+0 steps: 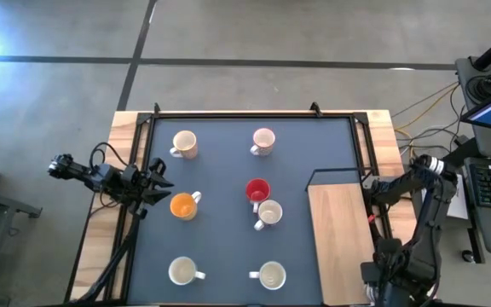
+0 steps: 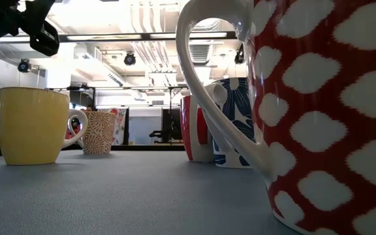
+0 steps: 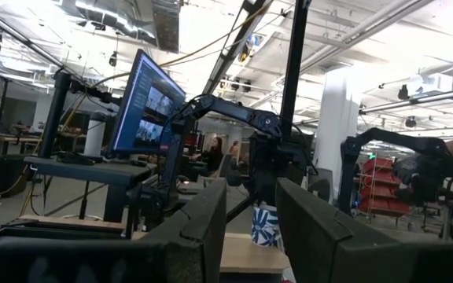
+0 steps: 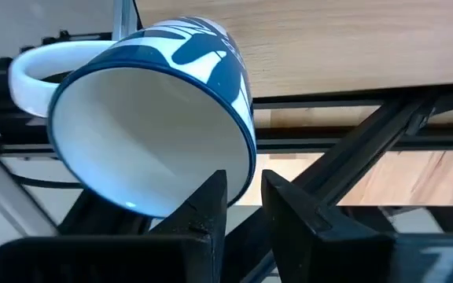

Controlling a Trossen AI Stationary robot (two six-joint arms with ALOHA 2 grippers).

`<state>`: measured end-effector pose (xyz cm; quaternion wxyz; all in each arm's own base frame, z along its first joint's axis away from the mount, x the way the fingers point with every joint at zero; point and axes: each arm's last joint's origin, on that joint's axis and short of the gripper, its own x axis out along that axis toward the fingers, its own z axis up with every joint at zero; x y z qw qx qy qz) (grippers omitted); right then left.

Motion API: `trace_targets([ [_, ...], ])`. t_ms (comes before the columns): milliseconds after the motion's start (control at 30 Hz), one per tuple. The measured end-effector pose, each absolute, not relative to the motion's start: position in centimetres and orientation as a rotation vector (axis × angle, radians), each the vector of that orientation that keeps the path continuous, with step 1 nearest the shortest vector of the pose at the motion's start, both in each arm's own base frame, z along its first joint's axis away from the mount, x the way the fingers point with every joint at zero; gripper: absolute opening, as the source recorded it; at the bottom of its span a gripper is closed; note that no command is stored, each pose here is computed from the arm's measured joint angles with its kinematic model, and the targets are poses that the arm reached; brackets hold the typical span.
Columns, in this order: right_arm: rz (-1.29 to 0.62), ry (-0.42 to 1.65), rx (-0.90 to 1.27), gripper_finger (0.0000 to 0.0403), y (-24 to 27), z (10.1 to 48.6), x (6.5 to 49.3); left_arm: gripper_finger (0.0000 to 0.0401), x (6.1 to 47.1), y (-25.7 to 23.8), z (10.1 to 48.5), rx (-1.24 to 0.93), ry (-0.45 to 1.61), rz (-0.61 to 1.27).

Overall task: Place coffee mugs
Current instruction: Put the red pattern mug on the shelf

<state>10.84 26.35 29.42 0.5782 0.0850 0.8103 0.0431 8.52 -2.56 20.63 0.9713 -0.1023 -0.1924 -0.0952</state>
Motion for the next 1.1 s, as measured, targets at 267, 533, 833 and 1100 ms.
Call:
trace_targets([
  [267, 0.036, 1.835, 0.274, 0.007, 25.4, 30.6, 10.6, 0.0095, 8.5, -2.6, 20.6, -0.206, -0.389, -0.192],
  [533, -0.047, 1.559, 0.241, 0.0069, 24.0, 31.2, 12.2, 0.0095, 8.5, -2.6, 20.6, -0.207, -0.389, -0.192],
  [833, -0.324, 1.138, 0.201, 0.007, 20.4, 31.4, 17.9, 0.0095, 8.5, -2.6, 20.6, -0.207, -0.389, -0.192],
  [1100, -0.508, 0.987, 0.507, 0.0068, 16.8, 31.1, 24.1, 0.0095, 8.5, -2.6, 20.6, -0.207, -0.389, -0.192],
])
